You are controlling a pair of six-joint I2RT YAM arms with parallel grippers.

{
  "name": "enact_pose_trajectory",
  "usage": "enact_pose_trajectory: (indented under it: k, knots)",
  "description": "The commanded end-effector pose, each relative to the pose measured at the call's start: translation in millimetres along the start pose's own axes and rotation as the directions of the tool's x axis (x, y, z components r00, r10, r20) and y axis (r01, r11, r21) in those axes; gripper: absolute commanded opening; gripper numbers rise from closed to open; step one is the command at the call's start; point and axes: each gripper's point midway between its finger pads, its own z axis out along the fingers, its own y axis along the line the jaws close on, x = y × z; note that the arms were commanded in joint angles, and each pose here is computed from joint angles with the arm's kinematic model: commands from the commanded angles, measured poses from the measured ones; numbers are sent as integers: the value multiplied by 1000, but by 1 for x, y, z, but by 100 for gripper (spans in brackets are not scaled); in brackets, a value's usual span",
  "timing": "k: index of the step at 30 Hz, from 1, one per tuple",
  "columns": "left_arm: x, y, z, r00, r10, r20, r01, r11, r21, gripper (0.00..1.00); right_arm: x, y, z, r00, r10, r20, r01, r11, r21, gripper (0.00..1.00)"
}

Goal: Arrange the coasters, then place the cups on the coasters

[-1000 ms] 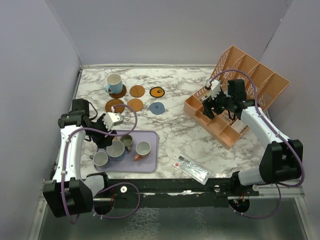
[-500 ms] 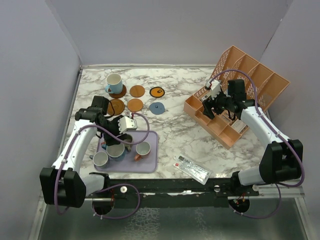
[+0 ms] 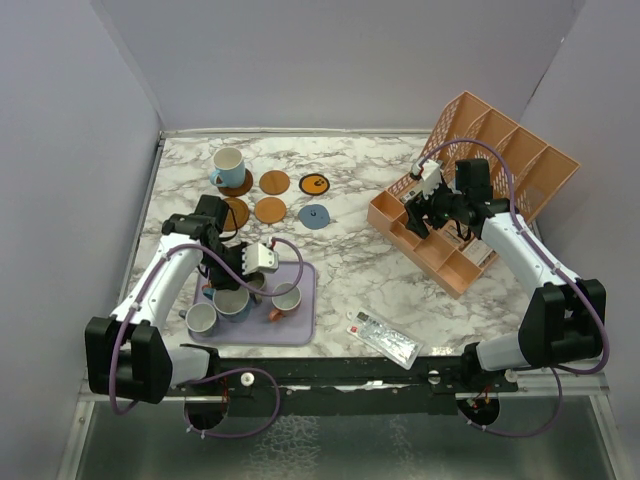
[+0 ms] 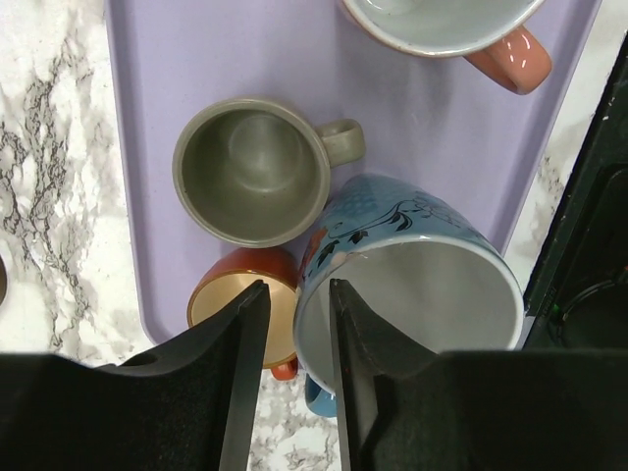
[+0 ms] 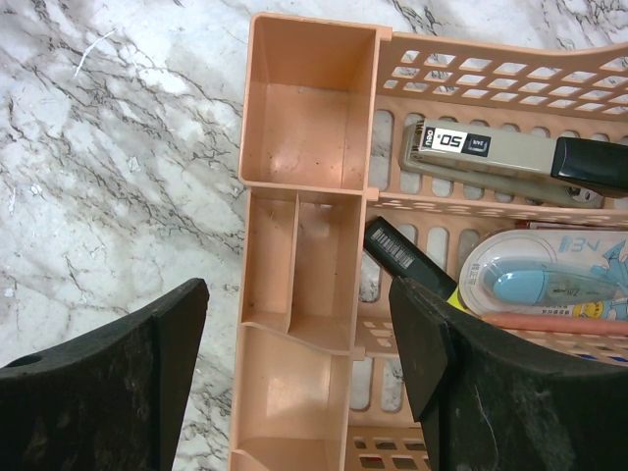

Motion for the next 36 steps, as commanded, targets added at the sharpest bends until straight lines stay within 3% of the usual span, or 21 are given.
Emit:
enact_pose_trajectory:
  k: [1, 25, 36]
  knots:
    - [2, -10, 5, 1000, 24, -4, -24, 998, 51, 33, -7, -1, -3, 1000, -2, 15, 2, 1000, -1, 76]
    - [-6, -16, -9, 999, 47, -17, -45, 991, 124, 1, -7, -3, -3, 1000, -5, 11, 5, 1000, 8, 76]
    - [-25, -11, -46, 999, 42, -11, -41, 996, 84, 0, -6, -3, -3, 1000, -3, 9, 3, 1000, 8, 76]
